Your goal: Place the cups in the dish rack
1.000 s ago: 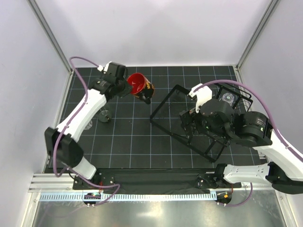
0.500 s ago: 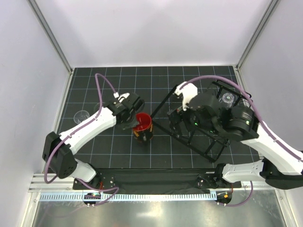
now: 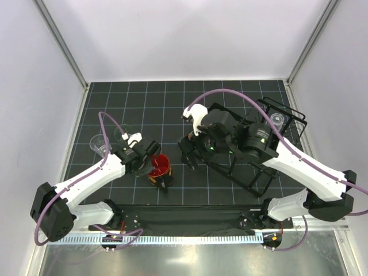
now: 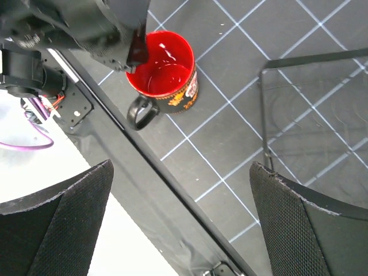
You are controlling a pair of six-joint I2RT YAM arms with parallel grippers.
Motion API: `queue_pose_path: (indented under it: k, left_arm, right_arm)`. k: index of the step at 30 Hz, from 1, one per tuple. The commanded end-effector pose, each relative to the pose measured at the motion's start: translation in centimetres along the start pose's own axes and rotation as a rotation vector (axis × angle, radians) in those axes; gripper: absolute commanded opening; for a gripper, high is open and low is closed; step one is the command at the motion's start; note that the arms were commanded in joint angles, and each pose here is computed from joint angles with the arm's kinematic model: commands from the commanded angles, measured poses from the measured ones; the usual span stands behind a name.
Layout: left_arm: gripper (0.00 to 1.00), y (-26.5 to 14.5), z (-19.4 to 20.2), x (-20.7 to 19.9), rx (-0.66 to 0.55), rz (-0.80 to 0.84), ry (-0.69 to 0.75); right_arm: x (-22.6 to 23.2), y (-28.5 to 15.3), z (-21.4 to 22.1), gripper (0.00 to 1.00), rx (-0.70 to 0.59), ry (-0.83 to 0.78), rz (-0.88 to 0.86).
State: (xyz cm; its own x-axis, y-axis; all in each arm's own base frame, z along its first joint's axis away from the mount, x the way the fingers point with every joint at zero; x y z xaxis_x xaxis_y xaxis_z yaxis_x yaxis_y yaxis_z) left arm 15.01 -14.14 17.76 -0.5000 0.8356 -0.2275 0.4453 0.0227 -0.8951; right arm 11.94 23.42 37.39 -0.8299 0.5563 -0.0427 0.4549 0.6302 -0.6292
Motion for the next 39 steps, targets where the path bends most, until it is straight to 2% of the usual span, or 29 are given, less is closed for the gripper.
queue_pose_path:
  k: [1,7,12,15,16,22,28,31,32,39]
  left_arm:
    - [0.00,-0.3,-0.7,-1.7,-0.065,0.110,-0.112]
    - [0.06,0.2,-0.5,-1.0,-0.082,0.082,-0.123]
    - [0.24,0.4,-0.4,-0.7,-0.083,0.082,-0.135]
    - [0.39,0.2,-0.2,-0.4,-0.083,0.089,-0.142]
    - [0.47,0.2,-0.2,-0.3,-0.083,0.090,-0.141]
    - [0.62,-1.4,-0.6,0.2,-0.095,0.154,-0.179]
    - [0.72,-4.6,-1.4,1.9,-0.153,0.269,-0.220]
    - [0.76,-5.8,-1.6,2.7,-0.171,0.326,-0.229]
    - [0.77,-6.6,-1.8,3.1,-0.182,0.370,-0.242]
    - [0.80,-9.8,-2.6,5.2,-0.267,0.550,-0.303]
  right_arm:
    - [0.7,1.4,-1.2,1.00,-0.041,0.012,-0.055]
    - [1.0,2.7,-0.7,1.00,-0.033,0.037,-0.070]
    - [0.8,3.7,0.1,1.00,0.010,0.051,-0.024]
    - [0.5,3.8,0.7,1.00,0.024,0.039,0.001]
    - [0.3,3.5,0.6,1.00,0.009,0.032,0.014]
    - [-1.2,3.5,0.6,1.00,0.006,-0.001,0.082]
    - [-2.8,3.1,-0.4,1.00,-0.041,0.004,0.082]
    - [-3.0,4.4,-0.9,0.99,-0.007,0.002,0.020]
    - [-2.8,5.7,-0.8,0.98,0.035,-0.001,0.001]
    - [-1.2,9.6,-0.9,0.89,0.097,0.029,-0.158]
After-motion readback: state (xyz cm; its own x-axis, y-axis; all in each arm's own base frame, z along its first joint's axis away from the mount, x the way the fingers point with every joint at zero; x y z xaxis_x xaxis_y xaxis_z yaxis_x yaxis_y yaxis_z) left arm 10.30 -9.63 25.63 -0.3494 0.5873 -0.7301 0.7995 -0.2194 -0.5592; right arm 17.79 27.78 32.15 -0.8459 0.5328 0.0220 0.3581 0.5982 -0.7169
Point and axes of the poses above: each gripper's point midway between its finger pads, its own y axis out along the fingers, its own x axis along the line the jaws close on, z = x × y, the point moved 9 cm from there along -y, back along the fingers, and after that the axes turned 13 degrees about -y, right-handed, at the moved point
